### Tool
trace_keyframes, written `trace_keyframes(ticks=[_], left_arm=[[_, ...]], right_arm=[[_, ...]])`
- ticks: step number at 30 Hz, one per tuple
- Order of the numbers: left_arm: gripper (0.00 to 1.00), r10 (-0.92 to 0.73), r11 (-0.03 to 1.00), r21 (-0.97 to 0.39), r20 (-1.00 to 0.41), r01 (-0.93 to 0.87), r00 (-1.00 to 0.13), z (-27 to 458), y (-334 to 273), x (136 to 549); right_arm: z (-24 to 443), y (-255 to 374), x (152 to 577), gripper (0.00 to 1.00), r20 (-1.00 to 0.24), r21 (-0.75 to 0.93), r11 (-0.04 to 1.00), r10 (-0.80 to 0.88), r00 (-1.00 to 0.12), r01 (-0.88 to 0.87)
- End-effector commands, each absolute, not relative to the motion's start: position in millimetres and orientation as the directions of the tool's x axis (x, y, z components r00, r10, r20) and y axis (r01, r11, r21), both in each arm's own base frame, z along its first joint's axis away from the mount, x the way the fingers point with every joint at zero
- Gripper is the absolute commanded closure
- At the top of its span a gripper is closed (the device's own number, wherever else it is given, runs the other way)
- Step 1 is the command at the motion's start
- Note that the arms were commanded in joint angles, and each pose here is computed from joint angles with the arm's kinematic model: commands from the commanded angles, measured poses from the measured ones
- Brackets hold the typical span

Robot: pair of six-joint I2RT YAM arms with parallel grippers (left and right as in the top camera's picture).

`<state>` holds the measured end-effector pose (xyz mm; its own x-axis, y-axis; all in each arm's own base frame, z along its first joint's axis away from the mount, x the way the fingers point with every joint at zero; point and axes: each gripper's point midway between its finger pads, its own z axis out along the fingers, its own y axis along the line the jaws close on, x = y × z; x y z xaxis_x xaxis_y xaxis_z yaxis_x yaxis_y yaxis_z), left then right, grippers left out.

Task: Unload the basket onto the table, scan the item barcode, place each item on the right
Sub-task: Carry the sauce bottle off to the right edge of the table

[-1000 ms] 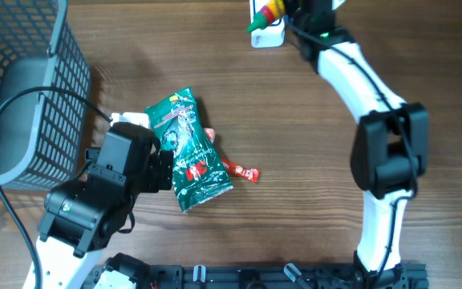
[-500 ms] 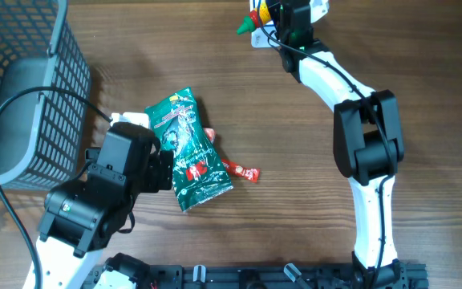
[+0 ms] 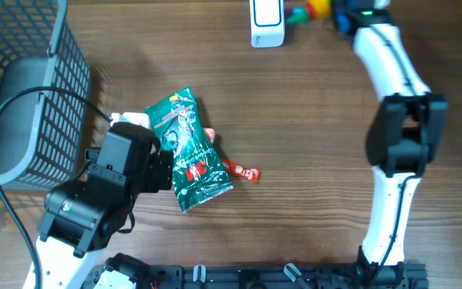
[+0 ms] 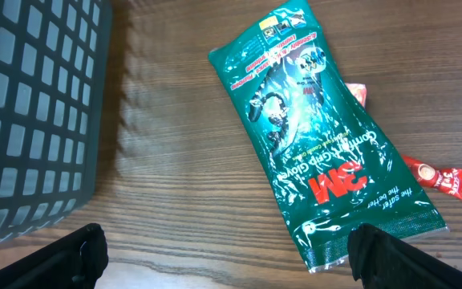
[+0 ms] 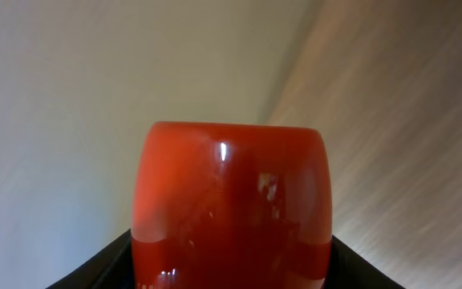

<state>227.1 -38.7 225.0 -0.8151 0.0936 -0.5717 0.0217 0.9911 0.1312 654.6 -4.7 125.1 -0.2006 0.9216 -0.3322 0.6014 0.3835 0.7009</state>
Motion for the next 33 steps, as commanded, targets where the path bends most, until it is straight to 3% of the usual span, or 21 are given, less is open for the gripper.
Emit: trace_keyframes(ticks=[1,8,17,21,26,31,33], left_arm=[[0.0,0.105,0.989,0.144,-0.575,0.027,-0.811,226,-38,228],[0.0,0.105,0.989,0.144,-0.575,0.027,-0.811,226,-38,228],[0.0,0.105,0.989,0.144,-0.575,0.027,-0.811,226,-38,228],[0.0,0.105,0.989,0.144,-0.575,0.027,-0.811,226,-38,228],[0.0,0.105,0.989,0.144,-0.575,0.027,-0.811,226,-38,228],[0.0,0.105,0.989,0.144,-0.575,0.027,-0.811,226,-38,228],[0.0,0.105,0.989,0.144,-0.575,0.027,-0.811,226,-38,228]], right_arm=[[125,-103,635,0.57,-0.396,0.619,0.385,0.906,-0.151,0.685],[105,-274,555,0.53,-0.526,0.418,0.22,0.85,0.037,0.881],[87,-399,468,0.46,-0.557,0.339,0.038,0.814,0.168,0.94],[63,-417,450,0.34,-0.568,0.253,0.081,0.819,0.08,0.964],[53,-415,446,0.2,-0.552,0.23,0.077,0.832,0.065,0.97],[50,-412,442,0.15,-0.542,0.211,0.078,0.839,0.051,0.974],[50,-411,443,0.07,-0.543,0.201,0.106,0.839,0.021,0.974]])
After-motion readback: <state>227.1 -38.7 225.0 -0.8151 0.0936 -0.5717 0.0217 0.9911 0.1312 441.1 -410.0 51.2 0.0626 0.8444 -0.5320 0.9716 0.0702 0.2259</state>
